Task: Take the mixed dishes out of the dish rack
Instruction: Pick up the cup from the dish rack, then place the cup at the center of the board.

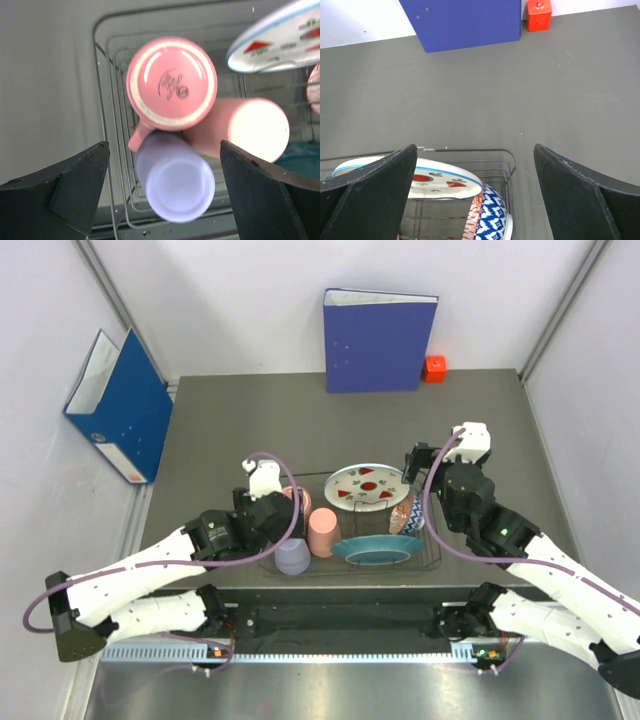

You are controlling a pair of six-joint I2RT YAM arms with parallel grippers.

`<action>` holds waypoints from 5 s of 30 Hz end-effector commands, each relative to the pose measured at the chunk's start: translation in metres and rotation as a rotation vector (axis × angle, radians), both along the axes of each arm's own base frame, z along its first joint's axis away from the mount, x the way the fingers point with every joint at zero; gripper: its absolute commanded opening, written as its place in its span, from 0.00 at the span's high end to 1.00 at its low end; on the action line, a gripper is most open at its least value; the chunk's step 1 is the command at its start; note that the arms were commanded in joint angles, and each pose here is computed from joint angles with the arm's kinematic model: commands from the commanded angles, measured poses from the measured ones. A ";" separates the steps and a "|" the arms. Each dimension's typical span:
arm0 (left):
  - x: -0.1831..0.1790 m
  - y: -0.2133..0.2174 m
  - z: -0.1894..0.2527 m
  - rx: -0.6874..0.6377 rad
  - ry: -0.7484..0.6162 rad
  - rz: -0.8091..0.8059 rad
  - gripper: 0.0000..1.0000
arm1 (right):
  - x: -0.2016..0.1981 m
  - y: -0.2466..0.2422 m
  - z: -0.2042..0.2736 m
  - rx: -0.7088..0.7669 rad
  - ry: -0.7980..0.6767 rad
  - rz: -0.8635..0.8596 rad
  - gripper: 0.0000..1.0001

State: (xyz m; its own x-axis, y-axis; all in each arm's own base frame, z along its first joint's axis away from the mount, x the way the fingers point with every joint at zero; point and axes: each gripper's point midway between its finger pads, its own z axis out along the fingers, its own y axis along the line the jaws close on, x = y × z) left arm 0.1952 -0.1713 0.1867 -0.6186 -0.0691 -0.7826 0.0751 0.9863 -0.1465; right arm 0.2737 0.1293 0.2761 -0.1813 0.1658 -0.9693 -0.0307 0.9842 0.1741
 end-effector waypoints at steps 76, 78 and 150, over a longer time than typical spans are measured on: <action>0.115 -0.165 0.257 -1.241 -0.308 -0.833 1.00 | -0.029 0.047 0.152 0.443 -0.380 0.391 0.29; 0.113 -0.166 0.260 -1.253 -0.311 -0.854 1.00 | -0.026 0.052 0.155 0.449 -0.377 0.414 0.29; 0.146 -0.028 0.057 -0.468 -0.032 0.075 0.01 | 0.199 -0.200 -0.162 0.123 0.887 -0.603 0.73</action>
